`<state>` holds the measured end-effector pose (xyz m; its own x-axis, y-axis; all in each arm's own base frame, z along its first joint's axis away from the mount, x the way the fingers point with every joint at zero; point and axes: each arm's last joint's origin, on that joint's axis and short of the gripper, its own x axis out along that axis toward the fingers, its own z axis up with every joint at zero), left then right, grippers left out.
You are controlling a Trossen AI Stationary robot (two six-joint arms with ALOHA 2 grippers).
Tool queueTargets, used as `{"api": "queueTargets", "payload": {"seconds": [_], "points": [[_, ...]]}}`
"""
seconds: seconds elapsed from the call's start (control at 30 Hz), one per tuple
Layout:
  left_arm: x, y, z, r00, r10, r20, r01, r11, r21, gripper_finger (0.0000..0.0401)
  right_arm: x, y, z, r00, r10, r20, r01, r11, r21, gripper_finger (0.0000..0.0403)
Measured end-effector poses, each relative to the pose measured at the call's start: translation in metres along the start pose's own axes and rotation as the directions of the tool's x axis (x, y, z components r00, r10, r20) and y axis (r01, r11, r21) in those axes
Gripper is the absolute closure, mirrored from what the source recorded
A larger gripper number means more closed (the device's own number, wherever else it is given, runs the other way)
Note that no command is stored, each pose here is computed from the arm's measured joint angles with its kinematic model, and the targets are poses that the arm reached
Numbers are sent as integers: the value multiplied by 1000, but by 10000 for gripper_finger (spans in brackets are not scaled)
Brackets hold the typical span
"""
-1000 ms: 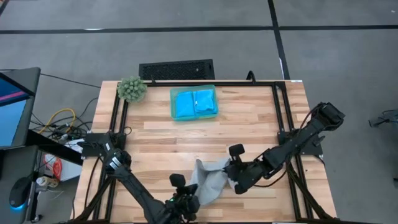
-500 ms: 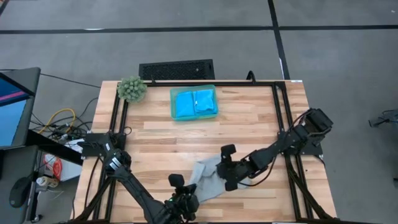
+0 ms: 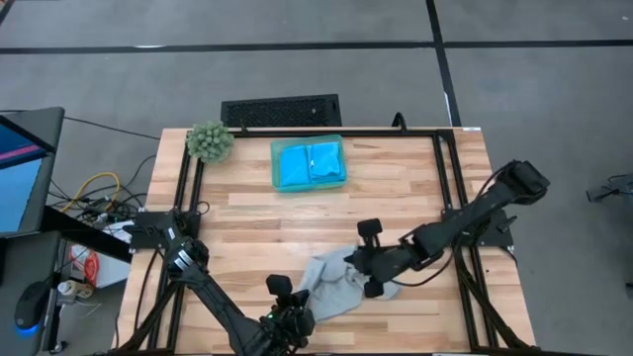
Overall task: Fold microfiber towels
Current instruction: Fold the gray microfiber towel
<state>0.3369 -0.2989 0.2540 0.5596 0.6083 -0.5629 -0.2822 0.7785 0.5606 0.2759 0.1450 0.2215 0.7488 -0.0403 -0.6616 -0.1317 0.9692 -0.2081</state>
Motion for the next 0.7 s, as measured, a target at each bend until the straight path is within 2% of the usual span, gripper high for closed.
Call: {"api": "queueTargets", "payload": {"seconds": [0.1,0.23,0.43,0.5,0.6,0.7], "points": [[0,0,0,1000,3,4,-3,1000,2,397,-15,0,5,999,23,42,-23,1000,-13,392],[0,0,0,1000,1,1,-1,1000,1,397,-16,7,5,997,64,49,-62,997,-35,343],[0,1,0,1000,1,1,-1,1000,-20,397,21,34,-15,996,72,-50,-80,978,-191,243],[0,1,0,1000,1,0,-1,1000,-21,397,36,38,-20,996,62,-64,-73,976,-204,216],[0,1,0,1000,-6,-7,5,1000,-25,397,55,36,-31,993,13,-121,-38,977,-212,191],[0,1,0,1000,-10,-13,10,1000,-27,397,64,29,-36,987,-24,-161,-9,978,-206,184]]}}
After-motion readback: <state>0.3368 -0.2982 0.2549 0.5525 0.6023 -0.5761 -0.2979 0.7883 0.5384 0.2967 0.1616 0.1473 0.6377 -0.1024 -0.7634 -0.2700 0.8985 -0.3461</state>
